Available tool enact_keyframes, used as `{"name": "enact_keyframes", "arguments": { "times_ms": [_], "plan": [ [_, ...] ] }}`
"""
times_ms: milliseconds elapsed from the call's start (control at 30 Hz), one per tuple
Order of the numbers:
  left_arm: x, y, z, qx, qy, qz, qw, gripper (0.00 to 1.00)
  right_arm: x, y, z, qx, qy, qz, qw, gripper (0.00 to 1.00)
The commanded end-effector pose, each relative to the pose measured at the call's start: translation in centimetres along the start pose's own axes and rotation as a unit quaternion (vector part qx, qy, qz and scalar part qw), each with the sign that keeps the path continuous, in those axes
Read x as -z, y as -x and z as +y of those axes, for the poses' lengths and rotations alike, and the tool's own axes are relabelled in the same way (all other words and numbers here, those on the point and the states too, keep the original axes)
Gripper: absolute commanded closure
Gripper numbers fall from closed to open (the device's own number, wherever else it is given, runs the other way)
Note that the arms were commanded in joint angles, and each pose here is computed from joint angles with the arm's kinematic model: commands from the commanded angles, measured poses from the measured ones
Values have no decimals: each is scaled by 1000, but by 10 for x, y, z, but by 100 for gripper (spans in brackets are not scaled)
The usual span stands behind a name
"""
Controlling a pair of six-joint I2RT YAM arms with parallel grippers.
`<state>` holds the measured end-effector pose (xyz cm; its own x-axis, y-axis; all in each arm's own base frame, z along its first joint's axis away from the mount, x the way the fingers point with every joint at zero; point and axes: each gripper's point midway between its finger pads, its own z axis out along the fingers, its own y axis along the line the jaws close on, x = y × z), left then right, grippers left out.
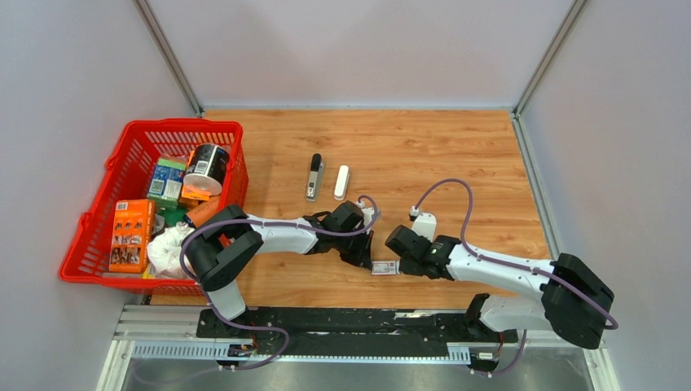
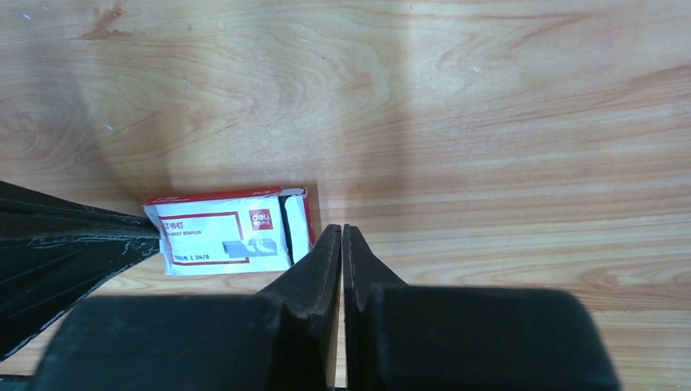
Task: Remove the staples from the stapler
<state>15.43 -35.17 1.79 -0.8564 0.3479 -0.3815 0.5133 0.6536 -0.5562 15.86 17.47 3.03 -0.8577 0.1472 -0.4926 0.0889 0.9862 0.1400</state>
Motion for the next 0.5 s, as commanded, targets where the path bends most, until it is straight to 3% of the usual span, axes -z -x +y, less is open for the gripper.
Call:
{"name": "enact_keyframes", "arguments": {
  "times_ms": [0, 467],
  "plan": [
    [2, 2, -4, -10, 4, -3, 1000, 100, -7, 7, 6, -5, 0, -19, 1000, 100],
    [2, 1, -3, -11, 6, -2, 1000, 100, -21, -1, 28, 8, 32, 3, 999, 100]
  ]
}}
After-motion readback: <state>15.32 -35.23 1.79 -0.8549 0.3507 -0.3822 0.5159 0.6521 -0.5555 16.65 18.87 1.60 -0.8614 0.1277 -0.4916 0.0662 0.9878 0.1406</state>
